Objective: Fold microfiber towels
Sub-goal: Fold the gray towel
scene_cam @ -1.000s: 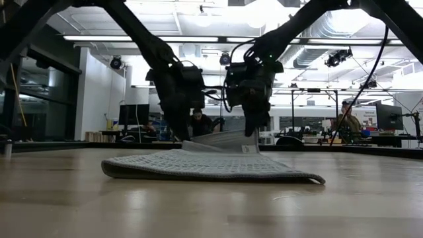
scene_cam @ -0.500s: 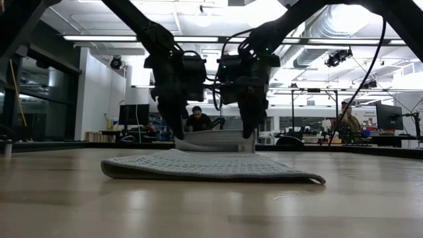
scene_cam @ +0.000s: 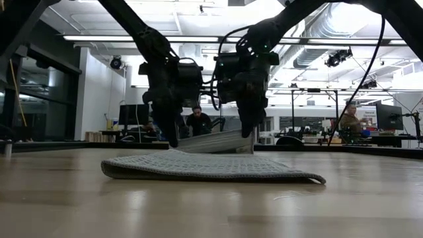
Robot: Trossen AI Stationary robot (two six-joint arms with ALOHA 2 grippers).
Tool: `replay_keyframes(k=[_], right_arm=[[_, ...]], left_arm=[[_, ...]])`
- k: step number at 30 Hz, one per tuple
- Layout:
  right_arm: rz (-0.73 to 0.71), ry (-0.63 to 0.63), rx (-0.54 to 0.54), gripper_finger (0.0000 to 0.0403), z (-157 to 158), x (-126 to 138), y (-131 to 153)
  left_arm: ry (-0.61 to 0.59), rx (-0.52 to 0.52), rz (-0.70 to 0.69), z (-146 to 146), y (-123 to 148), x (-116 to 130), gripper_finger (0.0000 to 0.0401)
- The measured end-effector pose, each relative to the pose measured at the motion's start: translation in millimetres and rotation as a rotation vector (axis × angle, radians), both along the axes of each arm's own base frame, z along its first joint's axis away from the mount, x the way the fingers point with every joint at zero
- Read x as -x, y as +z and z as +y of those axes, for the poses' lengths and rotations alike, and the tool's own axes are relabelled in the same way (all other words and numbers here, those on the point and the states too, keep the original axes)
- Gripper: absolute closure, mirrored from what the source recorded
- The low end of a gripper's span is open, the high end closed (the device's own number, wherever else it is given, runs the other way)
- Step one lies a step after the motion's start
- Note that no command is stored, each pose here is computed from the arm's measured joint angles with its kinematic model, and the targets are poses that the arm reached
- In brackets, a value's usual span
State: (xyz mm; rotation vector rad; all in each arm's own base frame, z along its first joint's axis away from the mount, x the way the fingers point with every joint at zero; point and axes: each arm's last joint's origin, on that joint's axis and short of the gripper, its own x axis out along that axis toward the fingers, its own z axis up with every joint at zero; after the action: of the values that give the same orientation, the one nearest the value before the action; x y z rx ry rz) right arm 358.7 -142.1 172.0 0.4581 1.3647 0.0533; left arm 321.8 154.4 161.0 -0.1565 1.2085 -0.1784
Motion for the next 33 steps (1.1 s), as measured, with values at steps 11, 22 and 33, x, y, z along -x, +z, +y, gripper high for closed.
replay_keyframes(k=[11,22,33], right_arm=[[0.031,0.039,-0.029,0.0399,17,-2,1],[-0.009,0.043,0.028,0.0399,40,4,38],[0.024,0.088,0.039,0.0399,83,0,46]], left_arm=[[0.000,-0.028,-0.054,-4,23,6,0.0401],[-0.022,-0.032,-0.058,-22,35,3,0.0401],[-0.087,-0.021,-0.041,-65,50,-1,0.0401]])
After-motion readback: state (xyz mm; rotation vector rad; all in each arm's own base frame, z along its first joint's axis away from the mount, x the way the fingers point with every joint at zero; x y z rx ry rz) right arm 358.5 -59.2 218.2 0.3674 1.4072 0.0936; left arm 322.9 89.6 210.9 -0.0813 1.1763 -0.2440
